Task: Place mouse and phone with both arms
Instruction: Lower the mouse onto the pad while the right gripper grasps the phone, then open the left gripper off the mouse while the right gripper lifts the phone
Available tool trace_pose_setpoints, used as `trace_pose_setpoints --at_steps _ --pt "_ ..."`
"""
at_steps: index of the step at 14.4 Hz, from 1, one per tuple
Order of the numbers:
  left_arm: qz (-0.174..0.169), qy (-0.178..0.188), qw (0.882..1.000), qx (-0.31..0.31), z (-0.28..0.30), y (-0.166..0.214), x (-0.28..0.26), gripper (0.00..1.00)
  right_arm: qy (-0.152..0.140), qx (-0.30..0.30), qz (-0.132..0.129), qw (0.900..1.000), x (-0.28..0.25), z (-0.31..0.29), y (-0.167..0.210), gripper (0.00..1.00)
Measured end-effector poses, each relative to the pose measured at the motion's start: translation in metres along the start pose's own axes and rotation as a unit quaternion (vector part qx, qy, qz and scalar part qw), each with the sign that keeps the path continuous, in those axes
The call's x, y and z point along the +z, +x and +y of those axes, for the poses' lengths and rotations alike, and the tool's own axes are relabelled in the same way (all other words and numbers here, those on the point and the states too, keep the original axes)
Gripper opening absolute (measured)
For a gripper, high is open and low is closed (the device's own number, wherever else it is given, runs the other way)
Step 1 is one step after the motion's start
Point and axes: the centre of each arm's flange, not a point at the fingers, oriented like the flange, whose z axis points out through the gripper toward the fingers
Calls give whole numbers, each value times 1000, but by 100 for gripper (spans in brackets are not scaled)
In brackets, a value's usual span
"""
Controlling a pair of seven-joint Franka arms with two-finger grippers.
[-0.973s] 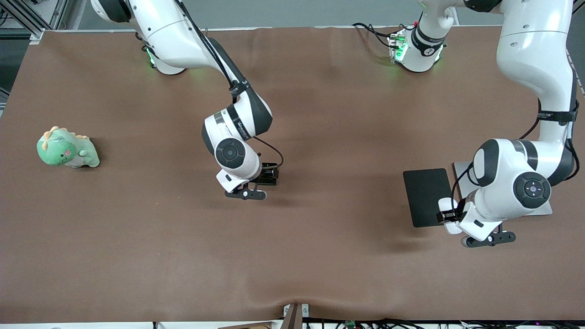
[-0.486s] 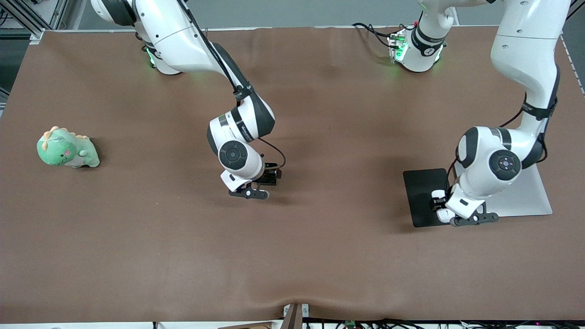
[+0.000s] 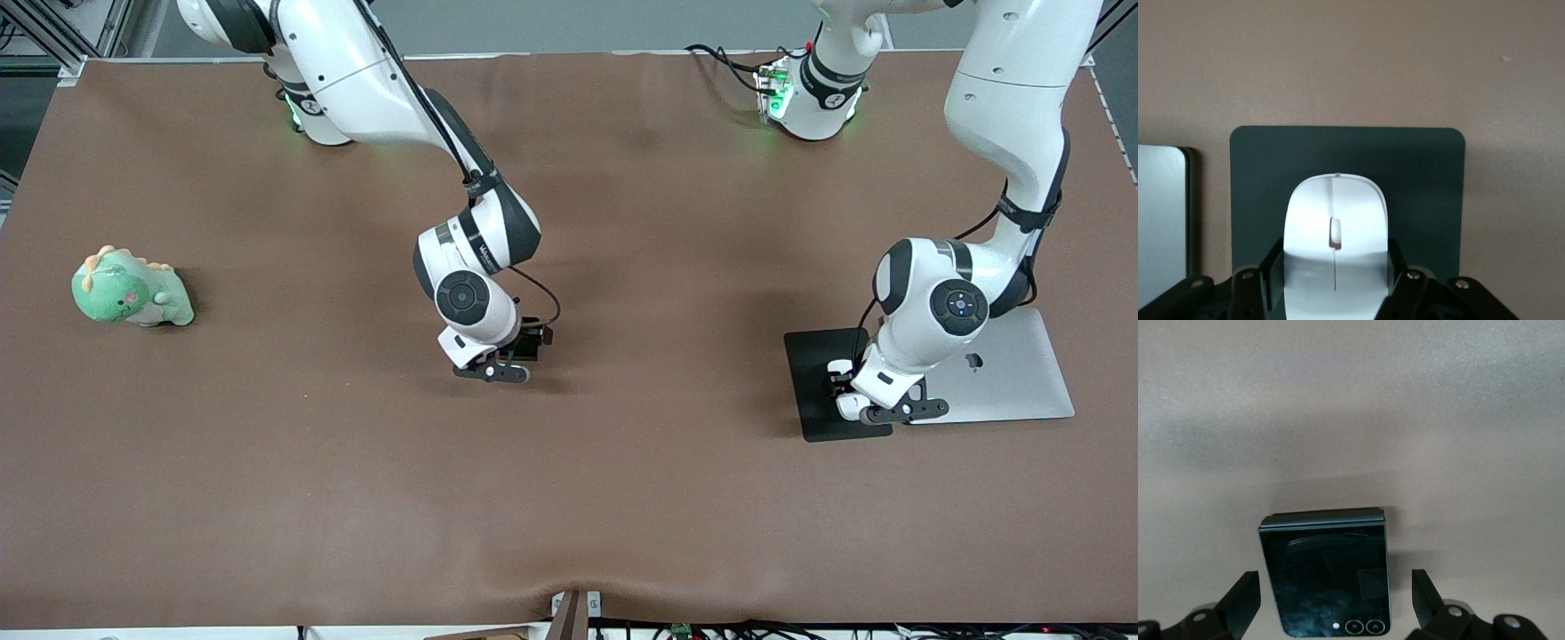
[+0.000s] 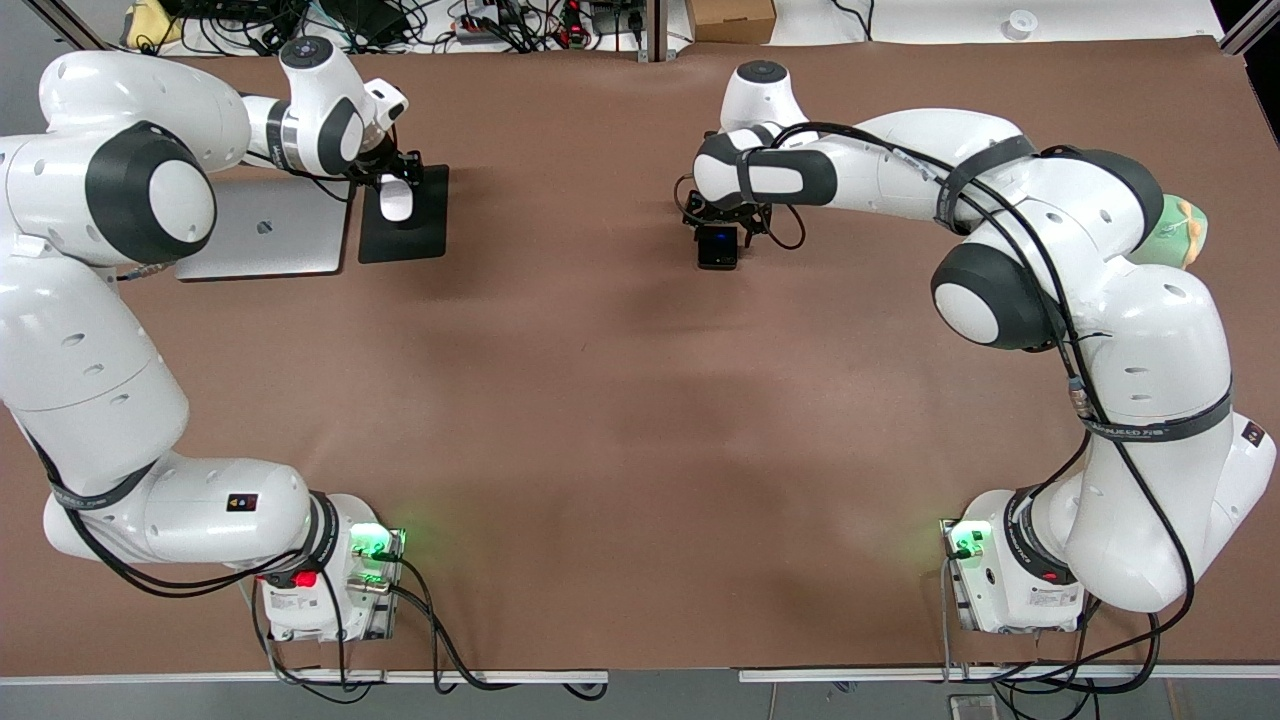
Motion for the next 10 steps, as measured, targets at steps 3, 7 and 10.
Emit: trace_pose_setpoints --at_steps 3,7,10 --pt "-5 1 1000 1 0 -3 5 62 -1 -1 3 1000 9 -4 -4 100" --pt "-6 0 1000 3 0 -5 13 62 -4 -3 1 1000 13 -9 -10 93" --pt "-4 0 1000 10 0 -5 14 62 -4 -3 2 1000 12 -8 -9 79"
